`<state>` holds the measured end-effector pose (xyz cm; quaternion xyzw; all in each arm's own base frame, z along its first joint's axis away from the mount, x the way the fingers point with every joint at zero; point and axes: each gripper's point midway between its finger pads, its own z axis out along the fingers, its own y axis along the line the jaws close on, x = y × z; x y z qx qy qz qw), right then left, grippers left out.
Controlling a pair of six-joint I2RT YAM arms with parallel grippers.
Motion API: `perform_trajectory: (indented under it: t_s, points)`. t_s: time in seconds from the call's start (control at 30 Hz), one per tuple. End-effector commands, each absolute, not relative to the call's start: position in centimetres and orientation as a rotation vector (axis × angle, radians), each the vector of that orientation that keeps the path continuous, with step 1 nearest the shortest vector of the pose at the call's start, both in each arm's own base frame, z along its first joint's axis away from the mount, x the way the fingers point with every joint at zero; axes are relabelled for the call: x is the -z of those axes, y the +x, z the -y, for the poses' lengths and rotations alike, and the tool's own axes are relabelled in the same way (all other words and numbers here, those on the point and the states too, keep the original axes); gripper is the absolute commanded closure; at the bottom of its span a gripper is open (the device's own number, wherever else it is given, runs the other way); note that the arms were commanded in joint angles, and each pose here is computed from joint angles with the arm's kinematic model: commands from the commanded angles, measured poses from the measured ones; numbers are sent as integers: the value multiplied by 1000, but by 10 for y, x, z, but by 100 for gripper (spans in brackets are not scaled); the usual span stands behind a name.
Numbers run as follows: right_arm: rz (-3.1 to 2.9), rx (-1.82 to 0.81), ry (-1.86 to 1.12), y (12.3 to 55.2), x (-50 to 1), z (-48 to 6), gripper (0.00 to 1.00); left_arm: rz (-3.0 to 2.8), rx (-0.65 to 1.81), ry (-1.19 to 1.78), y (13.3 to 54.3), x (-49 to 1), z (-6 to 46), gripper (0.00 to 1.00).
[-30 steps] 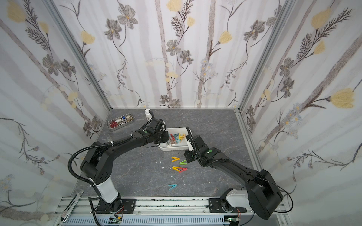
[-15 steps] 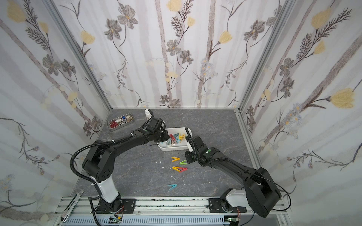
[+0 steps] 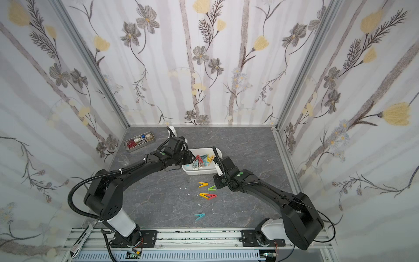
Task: Put the clothespins into the storage box
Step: Place the clothespin in the storage box, then pick up the clothespin from the center of the board.
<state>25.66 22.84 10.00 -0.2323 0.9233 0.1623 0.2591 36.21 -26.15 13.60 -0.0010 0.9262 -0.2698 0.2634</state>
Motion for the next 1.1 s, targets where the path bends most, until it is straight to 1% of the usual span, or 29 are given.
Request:
perform_trajectory:
  t_s: [0.0,0.07,0.33,0.47,0.63,1.07]
  points:
    - [-2498,-397,-677,255,-97,-229,70,-2461,725,-11,356,-144,254,51]
    - [-2501,-385,-706,252,-92,-233,69,-2454,714,-17,350,-144,247,47]
    - [-2544,-343,-802,241,-61,-241,67,-2437,680,-71,326,-145,223,45]
    - [-2551,-339,-814,243,-54,-244,64,-2427,668,-86,319,-146,215,45]
    - [-2562,-350,-844,244,-47,-250,62,-2436,659,-83,317,-141,214,42]
    - [-2600,-372,-867,235,-32,-253,63,-2452,650,-78,319,-135,215,41]
